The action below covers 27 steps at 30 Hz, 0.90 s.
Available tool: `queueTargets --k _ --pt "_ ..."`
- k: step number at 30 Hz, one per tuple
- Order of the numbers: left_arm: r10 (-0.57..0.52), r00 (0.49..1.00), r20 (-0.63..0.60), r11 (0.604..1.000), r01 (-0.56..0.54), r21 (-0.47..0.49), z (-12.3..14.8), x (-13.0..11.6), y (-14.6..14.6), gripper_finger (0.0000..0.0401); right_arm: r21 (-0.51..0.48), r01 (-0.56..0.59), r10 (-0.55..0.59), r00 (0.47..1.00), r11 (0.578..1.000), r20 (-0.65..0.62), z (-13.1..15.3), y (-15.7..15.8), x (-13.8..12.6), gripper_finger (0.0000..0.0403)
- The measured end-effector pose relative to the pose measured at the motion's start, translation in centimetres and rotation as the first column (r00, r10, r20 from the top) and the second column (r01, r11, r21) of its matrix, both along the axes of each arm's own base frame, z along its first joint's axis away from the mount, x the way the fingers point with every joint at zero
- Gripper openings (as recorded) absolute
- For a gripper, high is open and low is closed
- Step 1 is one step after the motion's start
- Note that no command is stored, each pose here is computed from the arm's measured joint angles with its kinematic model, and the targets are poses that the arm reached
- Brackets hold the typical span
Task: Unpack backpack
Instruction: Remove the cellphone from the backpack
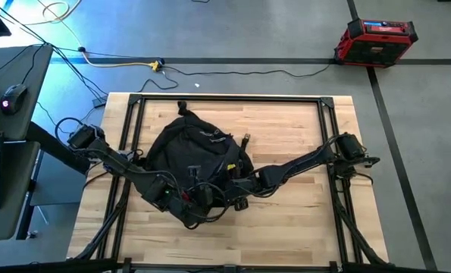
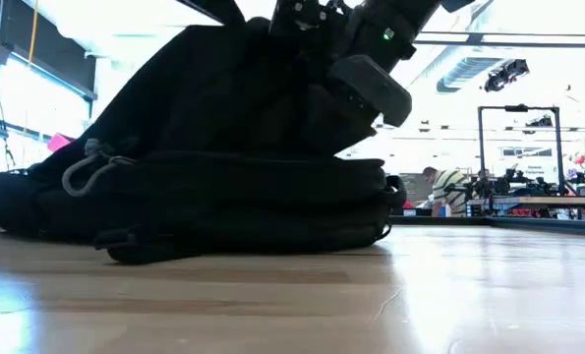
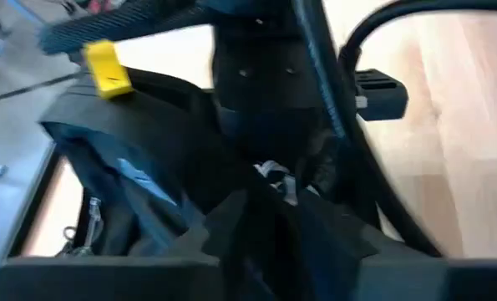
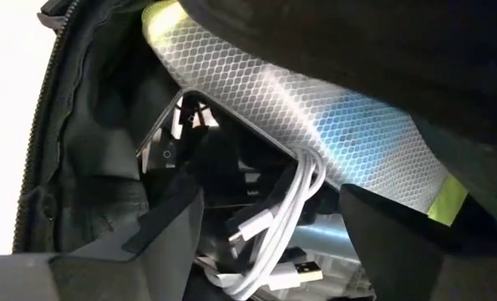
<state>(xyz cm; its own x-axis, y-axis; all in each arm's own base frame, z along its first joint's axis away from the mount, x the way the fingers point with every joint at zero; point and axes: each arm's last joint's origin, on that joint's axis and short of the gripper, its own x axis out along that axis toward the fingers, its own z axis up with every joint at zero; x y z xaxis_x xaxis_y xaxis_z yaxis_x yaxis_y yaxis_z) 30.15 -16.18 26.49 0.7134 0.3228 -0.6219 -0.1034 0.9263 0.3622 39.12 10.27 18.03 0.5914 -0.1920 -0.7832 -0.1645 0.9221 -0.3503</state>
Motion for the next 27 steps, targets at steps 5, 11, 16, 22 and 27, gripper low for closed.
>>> queueTargets --k 5,11,16,22,27 --pt "-0.01 0.996 -0.088 0.997 0.003 -0.076 -1.9 1.3 0.6 0.0201 -0.005 0.007 -0.007 1.0 1.0 -0.004 0.0 0.0 -0.1 0.0271" --pt "0.093 0.987 -0.135 0.994 -0.101 -0.052 -3.7 2.3 2.0 0.0229 -0.007 0.026 -0.026 0.999 1.0 -0.019 0.0 0.0 -0.2 0.0271" --pt "0.198 0.972 -0.127 0.979 -0.191 0.068 -3.9 1.7 2.6 0.0196 -0.023 0.031 -0.031 0.999 0.999 -0.027 0.1 0.1 -0.5 0.0271" --pt "0.359 0.916 -0.18 0.917 -0.31 0.25 -4.2 -0.4 3.9 0.0048 -0.053 0.013 -0.014 1.0 0.999 -0.008 0.4 1.6 -0.9 0.027" --pt "0.403 0.906 -0.131 0.875 -0.339 0.345 -4.0 -1.8 3.4 0.0008 -0.067 -0.028 0.026 0.999 0.997 -0.033 0.2 3.5 -1.8 0.027"
